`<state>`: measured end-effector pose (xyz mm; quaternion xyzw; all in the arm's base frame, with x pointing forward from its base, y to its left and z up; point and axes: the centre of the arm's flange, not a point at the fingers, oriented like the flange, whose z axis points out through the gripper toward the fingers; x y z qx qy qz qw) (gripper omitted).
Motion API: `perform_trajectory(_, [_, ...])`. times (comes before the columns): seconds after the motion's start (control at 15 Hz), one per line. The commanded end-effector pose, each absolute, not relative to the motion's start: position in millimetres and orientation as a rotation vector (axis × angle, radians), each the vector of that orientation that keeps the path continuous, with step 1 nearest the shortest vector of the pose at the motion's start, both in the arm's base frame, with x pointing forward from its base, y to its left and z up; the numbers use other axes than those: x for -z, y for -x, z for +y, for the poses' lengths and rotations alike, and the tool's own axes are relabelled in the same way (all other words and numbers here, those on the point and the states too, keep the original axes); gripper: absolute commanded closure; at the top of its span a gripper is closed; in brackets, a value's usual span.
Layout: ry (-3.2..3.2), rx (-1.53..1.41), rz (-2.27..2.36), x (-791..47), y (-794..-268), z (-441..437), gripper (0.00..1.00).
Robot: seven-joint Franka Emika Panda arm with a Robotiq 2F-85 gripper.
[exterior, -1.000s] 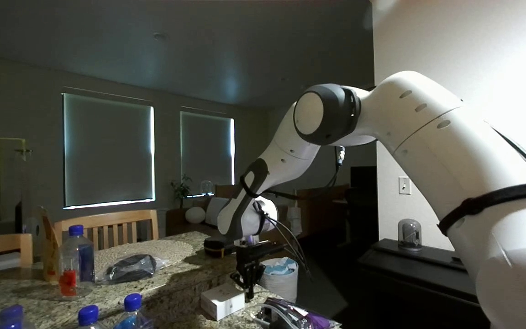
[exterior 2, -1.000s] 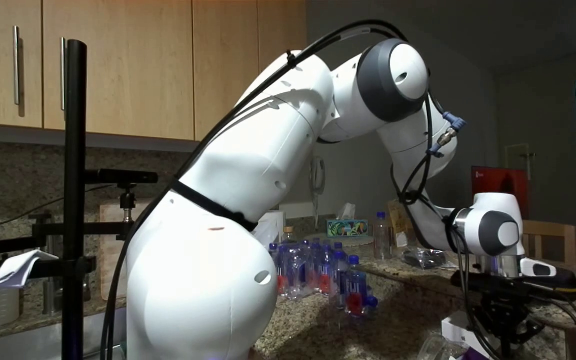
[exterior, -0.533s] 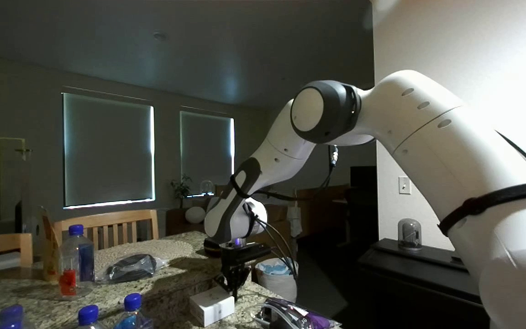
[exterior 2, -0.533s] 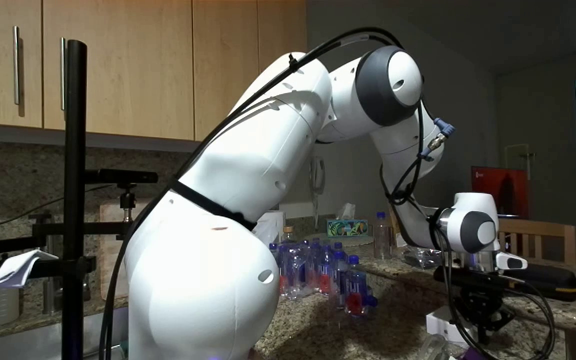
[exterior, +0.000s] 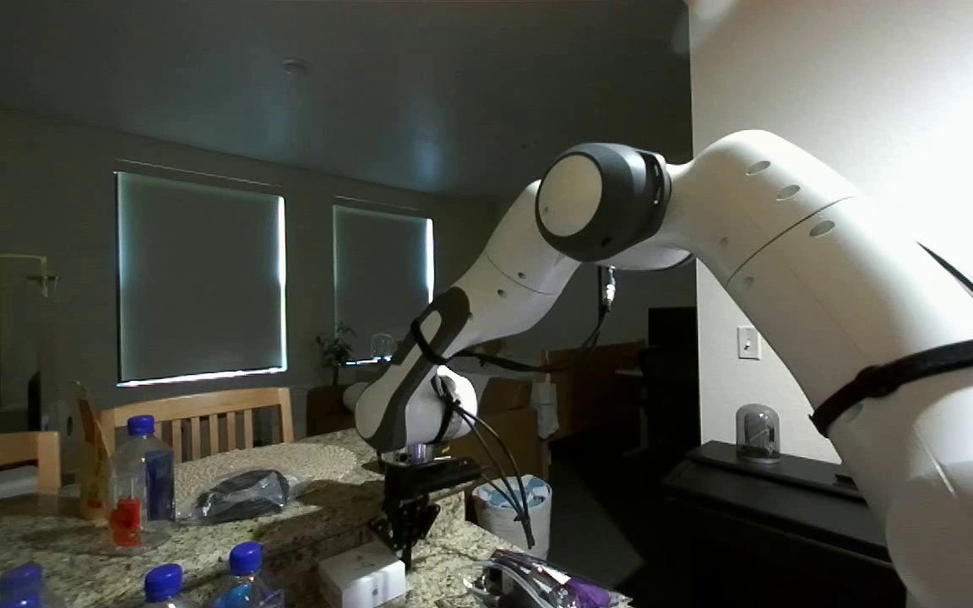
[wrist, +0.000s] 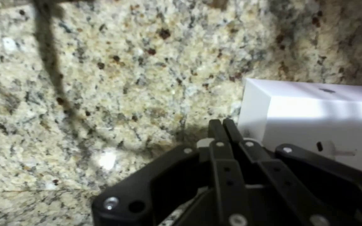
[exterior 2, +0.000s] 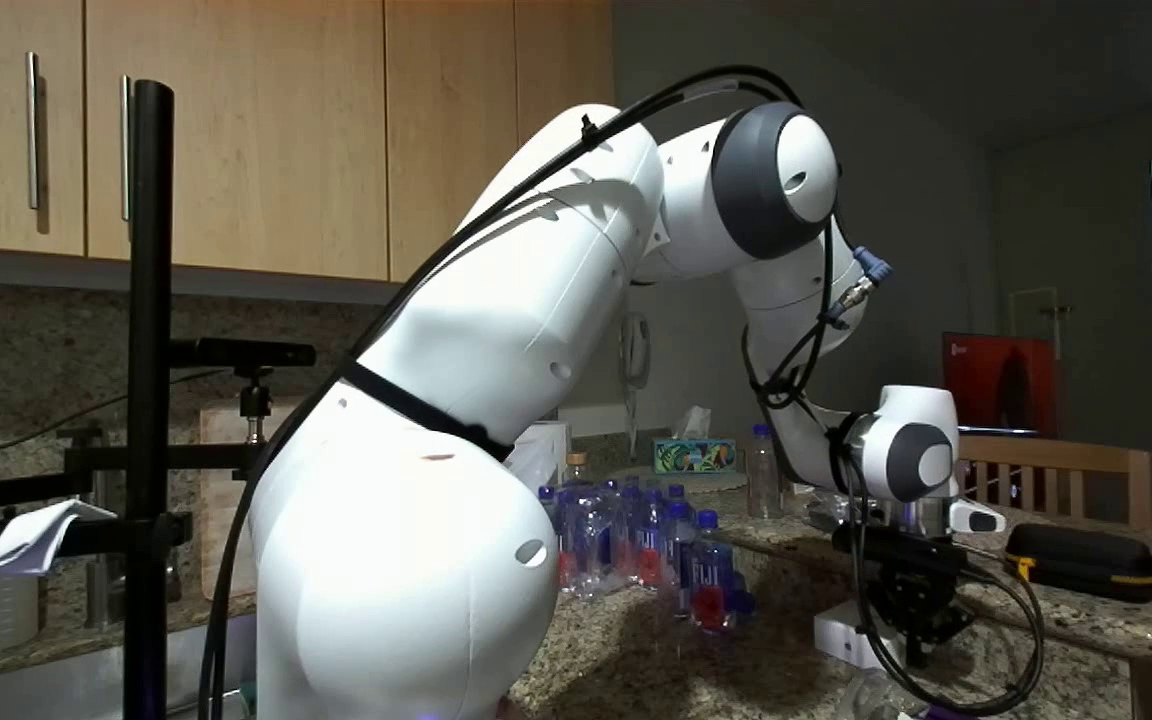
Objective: Push the white box to the left, then pick the plastic bag and put it on the bottom counter
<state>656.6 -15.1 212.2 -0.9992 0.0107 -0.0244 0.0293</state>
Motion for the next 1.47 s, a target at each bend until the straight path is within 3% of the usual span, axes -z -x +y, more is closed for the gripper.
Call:
perform_trajectory(0.0, [3.031, 0.114, -0.044, -216, -650, 2, 0.94])
perform_trajectory(0.8, [2.969, 0.130, -0.183, -221, -651, 58, 0.94])
perform_trajectory(1.4, [3.081, 0.089, -0.083, -271, -649, 0, 0.94])
